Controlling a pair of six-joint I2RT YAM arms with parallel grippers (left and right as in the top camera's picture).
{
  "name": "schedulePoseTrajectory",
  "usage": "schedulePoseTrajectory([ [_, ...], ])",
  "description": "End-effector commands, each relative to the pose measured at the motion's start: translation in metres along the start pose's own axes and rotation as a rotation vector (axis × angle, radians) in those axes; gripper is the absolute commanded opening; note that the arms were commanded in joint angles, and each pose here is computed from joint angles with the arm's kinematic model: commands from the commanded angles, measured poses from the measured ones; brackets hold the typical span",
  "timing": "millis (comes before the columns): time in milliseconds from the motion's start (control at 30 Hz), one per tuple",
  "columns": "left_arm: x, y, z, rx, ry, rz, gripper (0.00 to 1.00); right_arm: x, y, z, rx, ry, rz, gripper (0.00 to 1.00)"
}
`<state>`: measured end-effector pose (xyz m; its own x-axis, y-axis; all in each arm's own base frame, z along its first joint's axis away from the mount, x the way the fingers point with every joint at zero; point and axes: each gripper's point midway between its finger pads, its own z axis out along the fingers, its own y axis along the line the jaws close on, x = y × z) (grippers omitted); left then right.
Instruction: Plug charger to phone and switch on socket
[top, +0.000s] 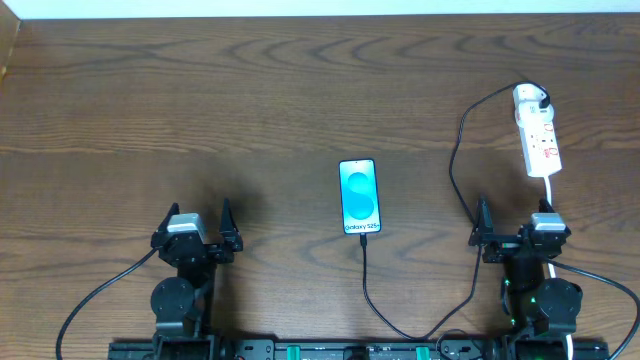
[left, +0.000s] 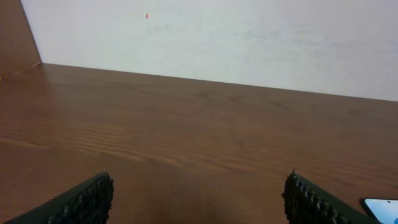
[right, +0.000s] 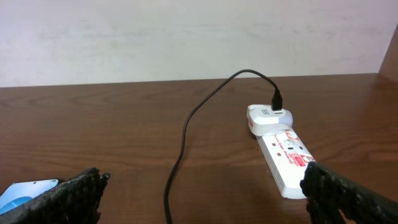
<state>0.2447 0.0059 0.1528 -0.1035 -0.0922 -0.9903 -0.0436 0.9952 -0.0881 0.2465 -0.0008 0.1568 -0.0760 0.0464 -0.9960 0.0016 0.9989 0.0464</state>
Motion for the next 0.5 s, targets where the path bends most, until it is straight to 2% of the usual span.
schedulePoseTrajectory([
  [0, 0.0166, 0.0052, 0.0009, -0.023, 0.049, 0.008, 0.88, 0.0008, 0.0, -0.0003, 0.005, 0.001, 0.009, 0.99],
  [467, 0.0166, 0.0052, 0.0009, -0.023, 0.049, 0.008, 0.87, 0.0005, 0.0, -0.0003, 0.005, -0.001, 0.009, 0.99],
])
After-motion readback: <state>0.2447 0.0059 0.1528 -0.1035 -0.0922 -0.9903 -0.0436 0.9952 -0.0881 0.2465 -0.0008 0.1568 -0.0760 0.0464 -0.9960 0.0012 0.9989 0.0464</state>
